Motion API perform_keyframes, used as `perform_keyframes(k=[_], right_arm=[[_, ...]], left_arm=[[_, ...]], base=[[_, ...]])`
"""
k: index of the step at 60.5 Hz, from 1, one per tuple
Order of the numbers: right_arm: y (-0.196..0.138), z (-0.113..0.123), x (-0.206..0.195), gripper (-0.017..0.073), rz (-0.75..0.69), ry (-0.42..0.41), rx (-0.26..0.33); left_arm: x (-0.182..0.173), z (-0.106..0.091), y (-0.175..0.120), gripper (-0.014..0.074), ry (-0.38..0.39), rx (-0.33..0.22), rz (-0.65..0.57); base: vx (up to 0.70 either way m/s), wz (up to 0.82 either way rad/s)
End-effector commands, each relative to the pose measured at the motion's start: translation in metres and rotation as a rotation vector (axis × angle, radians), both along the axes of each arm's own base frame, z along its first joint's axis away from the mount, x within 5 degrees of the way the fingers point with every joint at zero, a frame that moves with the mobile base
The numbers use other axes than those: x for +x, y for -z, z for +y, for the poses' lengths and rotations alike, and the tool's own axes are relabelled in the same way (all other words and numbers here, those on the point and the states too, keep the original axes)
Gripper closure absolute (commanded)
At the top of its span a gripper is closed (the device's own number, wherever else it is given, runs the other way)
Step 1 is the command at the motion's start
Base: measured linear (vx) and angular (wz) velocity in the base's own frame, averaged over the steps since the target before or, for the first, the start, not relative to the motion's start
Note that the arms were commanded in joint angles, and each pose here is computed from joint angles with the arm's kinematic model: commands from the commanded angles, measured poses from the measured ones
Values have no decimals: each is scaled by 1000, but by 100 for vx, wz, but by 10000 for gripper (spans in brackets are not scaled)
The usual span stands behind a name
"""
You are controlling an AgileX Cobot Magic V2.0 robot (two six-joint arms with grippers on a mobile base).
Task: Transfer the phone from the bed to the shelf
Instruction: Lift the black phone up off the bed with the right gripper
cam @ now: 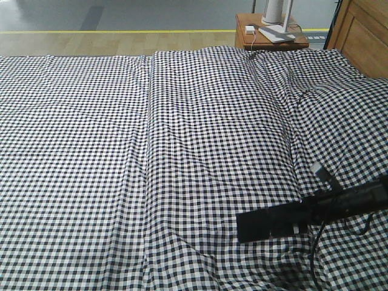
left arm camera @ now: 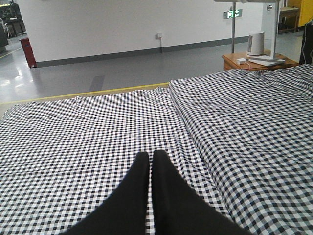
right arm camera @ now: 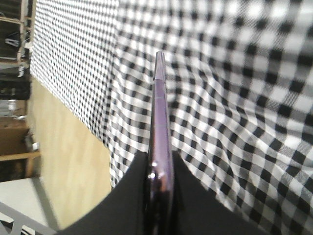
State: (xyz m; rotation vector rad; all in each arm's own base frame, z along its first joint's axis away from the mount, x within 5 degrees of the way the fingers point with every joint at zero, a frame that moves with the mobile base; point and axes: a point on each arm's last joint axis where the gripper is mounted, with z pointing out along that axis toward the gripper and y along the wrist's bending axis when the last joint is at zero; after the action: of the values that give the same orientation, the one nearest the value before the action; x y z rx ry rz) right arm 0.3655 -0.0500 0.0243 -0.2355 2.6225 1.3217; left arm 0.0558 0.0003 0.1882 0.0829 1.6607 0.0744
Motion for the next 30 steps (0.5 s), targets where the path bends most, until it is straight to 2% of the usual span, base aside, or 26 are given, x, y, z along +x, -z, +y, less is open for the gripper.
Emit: perform_keyframes(k=[1,14,21,30], right_arm=[[-70,6,-1,561,-95,-43,104],[-158,17,-18,561,-257,-36,43],[-204,34,-31,561,-339,-53,13],[-251,61,-48,561,-449,-93,8]], left_arm=[[-1,-1,-15,593,6,-11,-97],[-1,-1,-15,593,6,-11,-97],[-1,-1,-15,593,6,-11,-97],[-1,-1,-15,593,6,-11,-97]], base=[[0,0],[0,0],[0,0],[0,0]])
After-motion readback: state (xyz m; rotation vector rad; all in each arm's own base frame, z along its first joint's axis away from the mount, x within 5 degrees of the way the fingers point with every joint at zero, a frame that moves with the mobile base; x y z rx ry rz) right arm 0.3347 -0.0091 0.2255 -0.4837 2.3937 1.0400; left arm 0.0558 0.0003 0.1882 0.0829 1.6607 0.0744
